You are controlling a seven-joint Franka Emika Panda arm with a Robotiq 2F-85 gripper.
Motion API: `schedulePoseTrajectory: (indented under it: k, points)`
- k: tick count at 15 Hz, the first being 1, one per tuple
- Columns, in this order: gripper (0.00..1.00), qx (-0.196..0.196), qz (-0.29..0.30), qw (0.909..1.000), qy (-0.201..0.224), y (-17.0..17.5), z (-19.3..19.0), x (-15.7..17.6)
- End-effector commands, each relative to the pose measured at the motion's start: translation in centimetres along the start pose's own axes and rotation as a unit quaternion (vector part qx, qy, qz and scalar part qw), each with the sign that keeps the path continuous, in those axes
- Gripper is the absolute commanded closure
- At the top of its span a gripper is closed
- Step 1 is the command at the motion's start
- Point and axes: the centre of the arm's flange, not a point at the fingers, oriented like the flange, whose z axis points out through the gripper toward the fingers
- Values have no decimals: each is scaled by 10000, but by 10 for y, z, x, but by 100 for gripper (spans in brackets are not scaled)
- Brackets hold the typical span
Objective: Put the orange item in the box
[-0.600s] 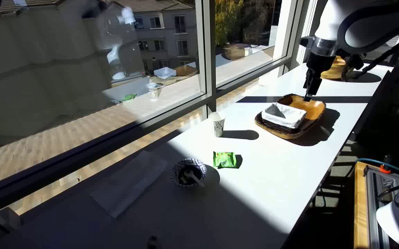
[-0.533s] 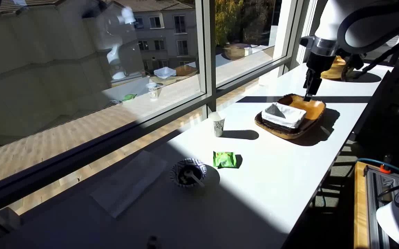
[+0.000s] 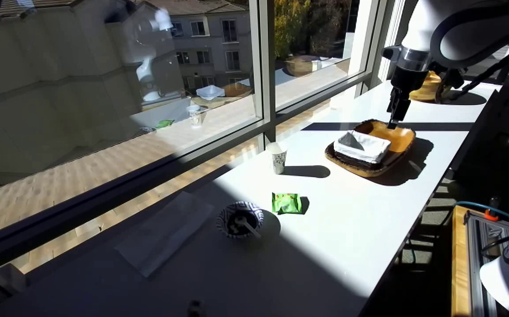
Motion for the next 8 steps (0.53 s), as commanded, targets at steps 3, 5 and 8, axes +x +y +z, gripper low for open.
schedulePoseTrajectory:
  k: [3, 5, 8]
  points:
    - [0, -124, -154, 9997, 155, -13, -8, 23]
    - [0, -262, -313, 9986, 341, -29, -20, 49]
    - [0, -315, -612, 9950, 720, -66, -41, 97]
